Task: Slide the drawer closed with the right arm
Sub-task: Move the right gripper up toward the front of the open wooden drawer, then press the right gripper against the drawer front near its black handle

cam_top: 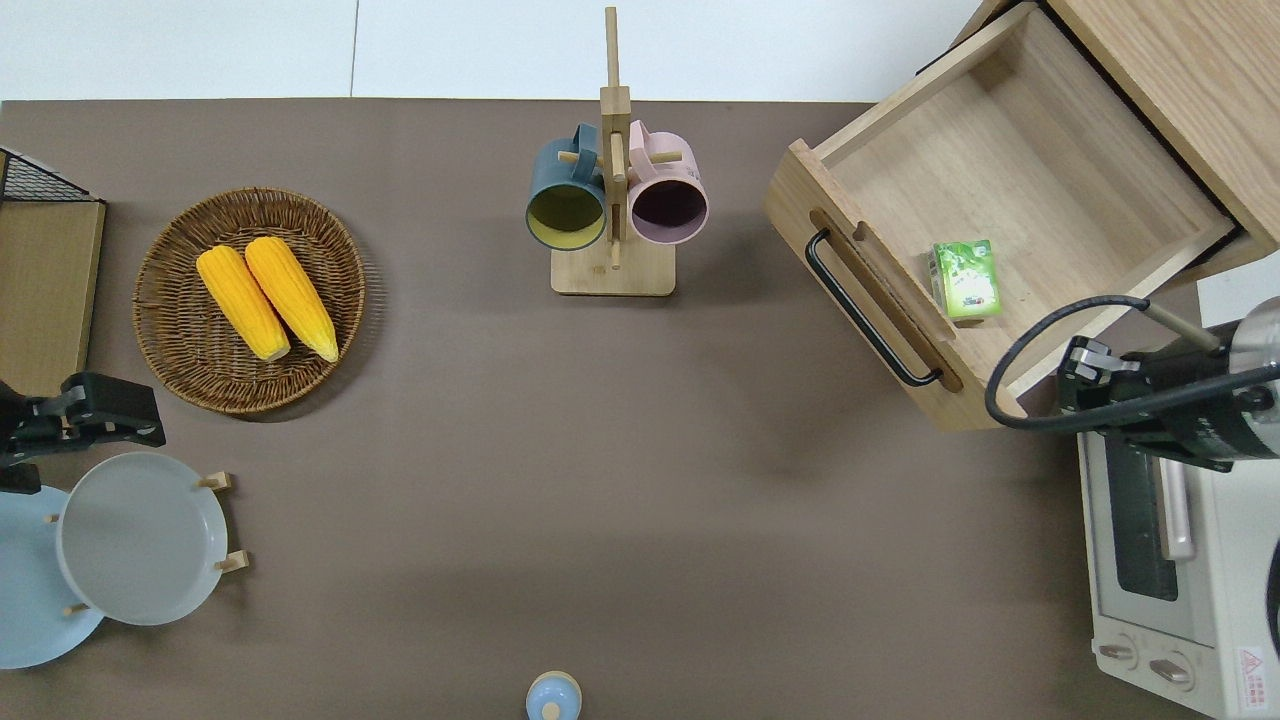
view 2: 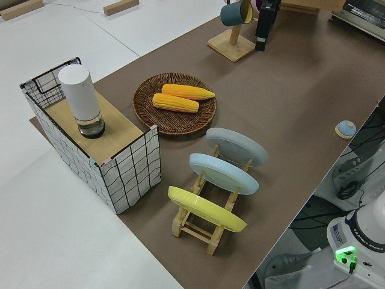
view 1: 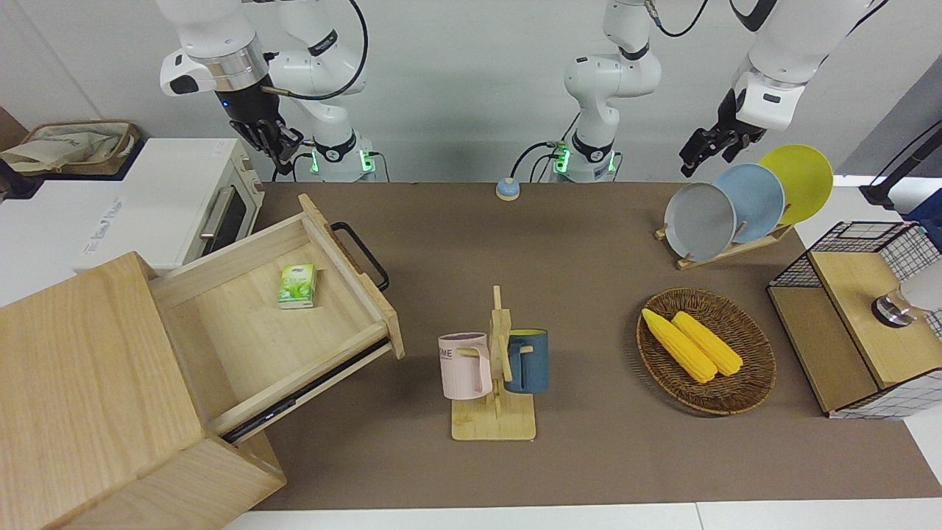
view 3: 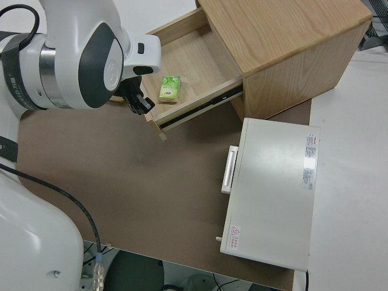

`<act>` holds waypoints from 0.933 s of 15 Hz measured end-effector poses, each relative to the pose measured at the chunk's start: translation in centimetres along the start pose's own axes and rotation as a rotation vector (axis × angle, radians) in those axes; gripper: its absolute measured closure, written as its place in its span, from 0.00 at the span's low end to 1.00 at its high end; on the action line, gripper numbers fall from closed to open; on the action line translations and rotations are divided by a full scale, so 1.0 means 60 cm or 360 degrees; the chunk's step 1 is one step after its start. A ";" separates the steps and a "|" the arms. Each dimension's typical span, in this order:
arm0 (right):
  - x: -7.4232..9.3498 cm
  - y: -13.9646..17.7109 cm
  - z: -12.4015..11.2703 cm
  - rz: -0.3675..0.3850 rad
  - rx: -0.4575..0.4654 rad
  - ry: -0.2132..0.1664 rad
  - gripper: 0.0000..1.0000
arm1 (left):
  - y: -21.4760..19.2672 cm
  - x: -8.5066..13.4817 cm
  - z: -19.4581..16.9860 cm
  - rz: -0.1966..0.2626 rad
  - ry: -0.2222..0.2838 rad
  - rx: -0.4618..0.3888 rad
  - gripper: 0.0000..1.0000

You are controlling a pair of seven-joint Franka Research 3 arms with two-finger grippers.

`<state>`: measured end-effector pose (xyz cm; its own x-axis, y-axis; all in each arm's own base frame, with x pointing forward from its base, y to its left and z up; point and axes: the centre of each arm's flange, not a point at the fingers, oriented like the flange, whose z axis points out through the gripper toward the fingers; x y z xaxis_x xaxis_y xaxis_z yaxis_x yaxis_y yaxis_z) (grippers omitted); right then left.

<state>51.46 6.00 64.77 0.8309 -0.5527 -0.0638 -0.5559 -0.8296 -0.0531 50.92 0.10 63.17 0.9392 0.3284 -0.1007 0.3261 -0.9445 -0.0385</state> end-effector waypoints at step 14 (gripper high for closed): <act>-0.097 -0.179 0.119 0.0405 -0.0003 -0.0032 0.99 | 0.000 0.000 0.000 0.0000 0.0000 0.0000 0.00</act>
<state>52.40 18.70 58.59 0.6638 -0.7419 -0.0946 -0.7469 -0.6643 -0.0309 50.92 0.10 63.17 0.9392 0.3284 -0.1007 0.3261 -0.9445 -0.0385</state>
